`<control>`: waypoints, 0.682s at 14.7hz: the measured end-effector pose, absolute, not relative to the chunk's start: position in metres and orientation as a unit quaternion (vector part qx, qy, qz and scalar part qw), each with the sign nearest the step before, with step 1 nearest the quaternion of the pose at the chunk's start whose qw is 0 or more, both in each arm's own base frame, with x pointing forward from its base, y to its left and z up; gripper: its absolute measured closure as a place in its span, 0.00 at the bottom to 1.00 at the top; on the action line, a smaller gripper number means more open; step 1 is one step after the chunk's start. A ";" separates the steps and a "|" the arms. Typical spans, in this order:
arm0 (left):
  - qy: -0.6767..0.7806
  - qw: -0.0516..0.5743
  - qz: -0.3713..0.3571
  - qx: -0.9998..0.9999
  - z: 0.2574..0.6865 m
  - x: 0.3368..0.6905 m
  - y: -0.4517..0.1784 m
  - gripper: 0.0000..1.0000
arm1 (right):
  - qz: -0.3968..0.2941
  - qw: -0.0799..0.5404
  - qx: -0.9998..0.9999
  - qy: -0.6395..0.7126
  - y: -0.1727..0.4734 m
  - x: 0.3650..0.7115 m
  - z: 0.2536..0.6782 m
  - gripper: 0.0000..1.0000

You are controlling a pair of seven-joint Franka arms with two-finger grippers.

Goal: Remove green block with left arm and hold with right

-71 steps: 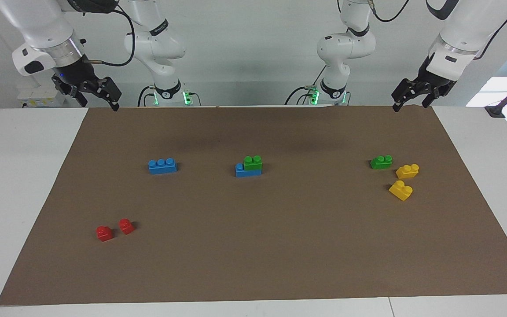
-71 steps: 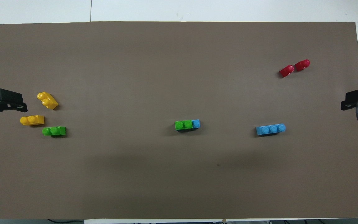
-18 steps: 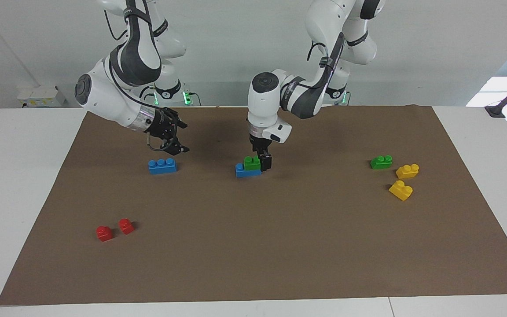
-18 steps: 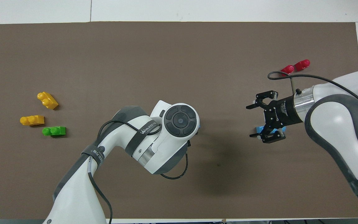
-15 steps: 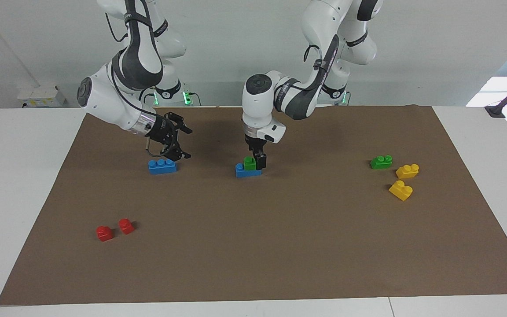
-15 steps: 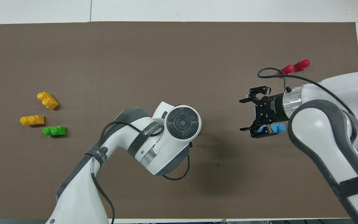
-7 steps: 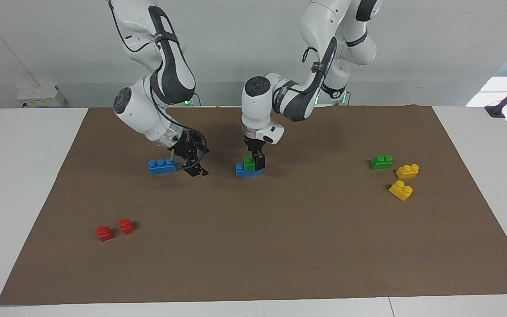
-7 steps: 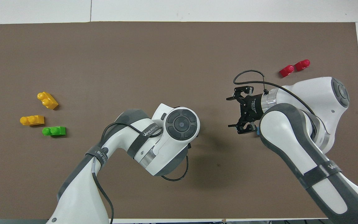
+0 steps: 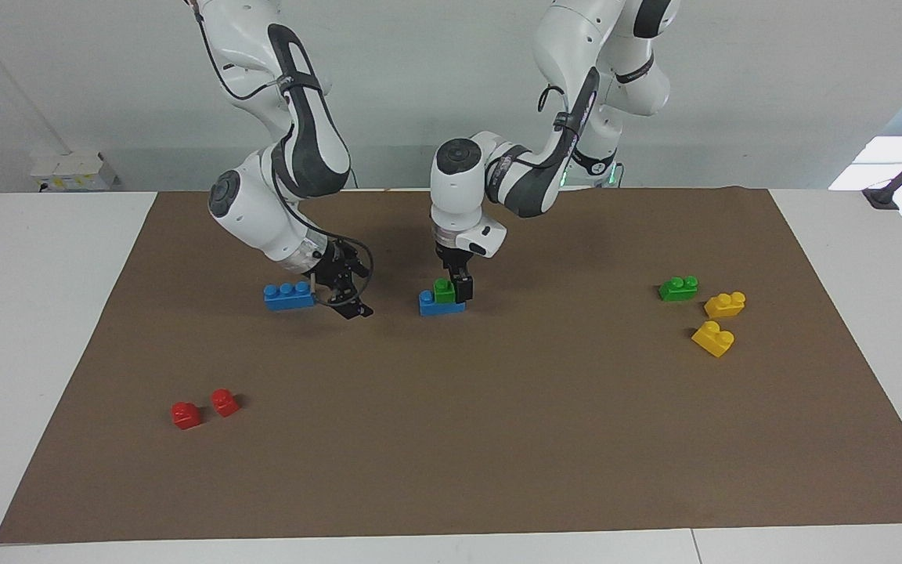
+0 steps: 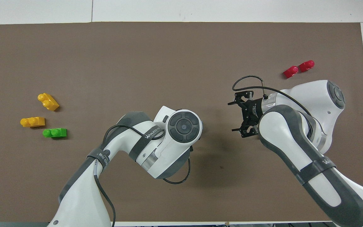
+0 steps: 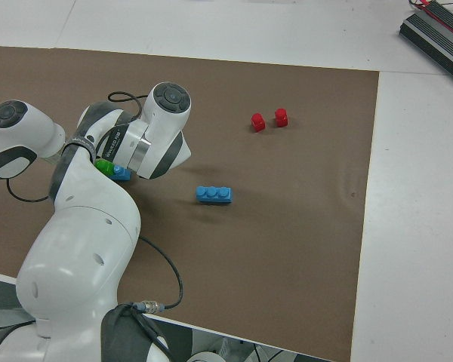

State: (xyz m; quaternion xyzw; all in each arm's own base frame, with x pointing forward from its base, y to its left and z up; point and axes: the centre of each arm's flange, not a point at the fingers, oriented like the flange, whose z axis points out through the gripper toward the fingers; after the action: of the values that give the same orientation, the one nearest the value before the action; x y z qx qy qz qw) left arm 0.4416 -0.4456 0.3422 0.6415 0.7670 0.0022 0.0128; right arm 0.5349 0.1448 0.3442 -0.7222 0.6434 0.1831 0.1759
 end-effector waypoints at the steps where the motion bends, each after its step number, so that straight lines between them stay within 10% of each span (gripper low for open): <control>1: 0.767 0.013 0.002 0.641 0.342 0.442 -0.446 0.00 | 0.182 0.176 -0.724 0.641 0.146 0.535 0.342 0.00; 10: 0.768 0.014 0.003 0.640 0.342 0.443 -0.444 0.00 | 0.162 0.174 -0.731 0.640 0.190 0.531 0.298 0.00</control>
State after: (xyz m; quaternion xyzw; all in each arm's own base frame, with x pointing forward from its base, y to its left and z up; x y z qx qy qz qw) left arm 0.4430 -0.4445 0.3423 0.6404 0.7679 0.0027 0.0136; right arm 0.5311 0.1896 0.2985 -0.7309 0.6397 0.1622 0.1740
